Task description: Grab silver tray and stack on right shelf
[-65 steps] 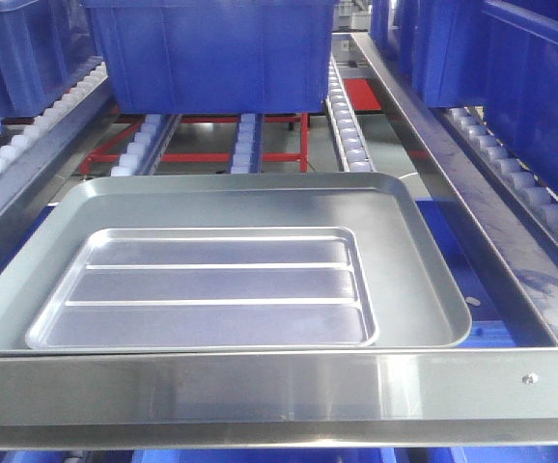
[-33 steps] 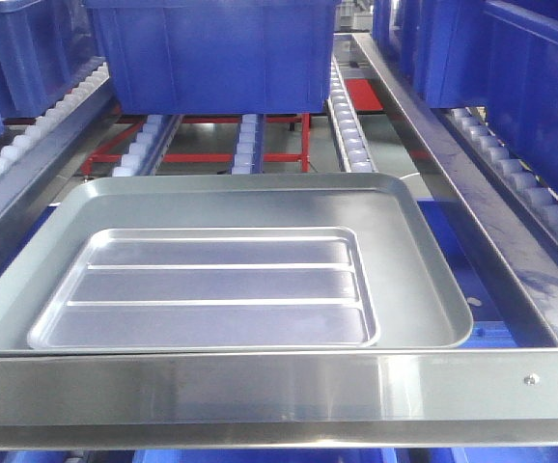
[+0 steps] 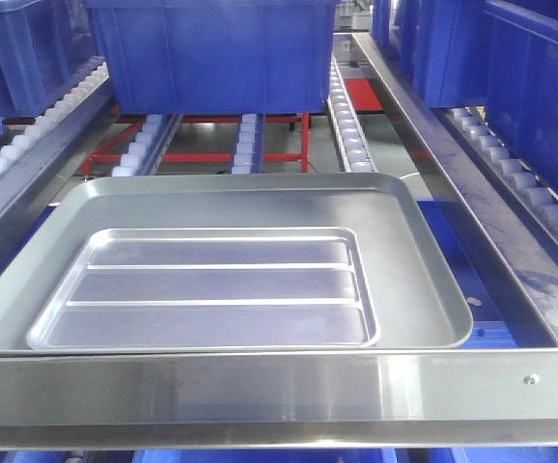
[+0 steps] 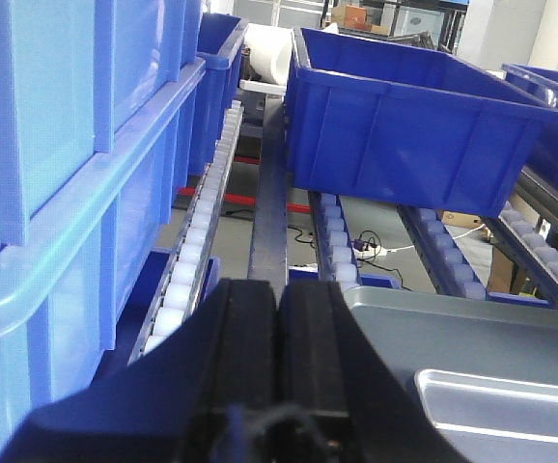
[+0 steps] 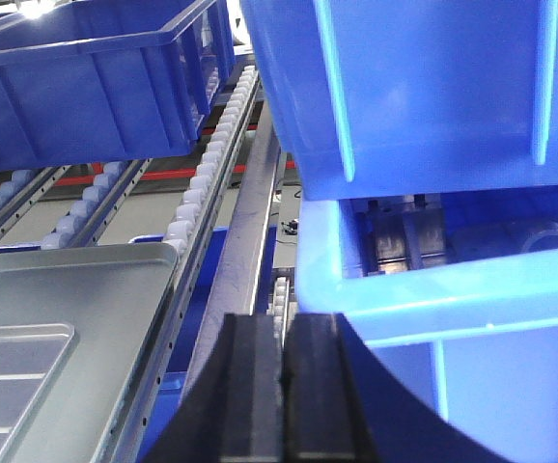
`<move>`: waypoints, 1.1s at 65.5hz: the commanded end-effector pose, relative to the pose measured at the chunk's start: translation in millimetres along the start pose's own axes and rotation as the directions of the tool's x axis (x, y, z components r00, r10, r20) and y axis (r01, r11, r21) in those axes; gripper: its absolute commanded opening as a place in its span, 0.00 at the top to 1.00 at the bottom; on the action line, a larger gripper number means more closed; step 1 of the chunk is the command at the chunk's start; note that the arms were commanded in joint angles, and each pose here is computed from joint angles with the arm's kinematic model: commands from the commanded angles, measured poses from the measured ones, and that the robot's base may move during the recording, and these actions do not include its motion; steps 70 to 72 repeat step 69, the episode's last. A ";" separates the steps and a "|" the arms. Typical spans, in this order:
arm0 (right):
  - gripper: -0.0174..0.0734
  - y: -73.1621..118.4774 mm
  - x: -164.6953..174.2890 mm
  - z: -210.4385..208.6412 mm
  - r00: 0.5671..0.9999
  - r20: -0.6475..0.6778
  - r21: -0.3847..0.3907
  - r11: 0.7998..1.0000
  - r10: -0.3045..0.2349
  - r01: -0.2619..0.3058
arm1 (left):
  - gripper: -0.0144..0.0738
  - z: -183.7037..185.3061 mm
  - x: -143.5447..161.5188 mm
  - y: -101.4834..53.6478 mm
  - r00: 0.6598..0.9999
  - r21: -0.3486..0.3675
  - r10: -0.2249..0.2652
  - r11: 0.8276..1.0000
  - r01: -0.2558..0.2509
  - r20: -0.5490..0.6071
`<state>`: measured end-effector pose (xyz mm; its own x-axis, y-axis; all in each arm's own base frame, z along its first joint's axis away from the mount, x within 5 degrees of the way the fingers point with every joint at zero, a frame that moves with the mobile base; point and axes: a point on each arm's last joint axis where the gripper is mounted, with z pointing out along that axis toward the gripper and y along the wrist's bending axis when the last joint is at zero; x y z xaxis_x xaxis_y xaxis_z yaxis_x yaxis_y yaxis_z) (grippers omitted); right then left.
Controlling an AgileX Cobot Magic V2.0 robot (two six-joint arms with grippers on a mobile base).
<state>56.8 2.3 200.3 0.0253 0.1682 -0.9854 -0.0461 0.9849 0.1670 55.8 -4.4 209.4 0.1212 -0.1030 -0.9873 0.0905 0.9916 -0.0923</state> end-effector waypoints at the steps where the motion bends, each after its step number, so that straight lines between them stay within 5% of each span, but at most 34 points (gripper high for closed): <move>1: 0.75 1.5 -8.3 -1.8 0.995 0.097 -0.013 1.000 -0.011 0.012 | 0.94 -0.8 0.4 0.3 0.997 0.003 0.006 1.000 -0.006 0.071; 72: 0.75 1.5 -8.3 -1.8 0.995 0.097 -0.013 1.000 -0.011 0.012 | 0.94 -0.8 0.4 0.3 0.997 0.003 0.006 1.000 -0.006 0.071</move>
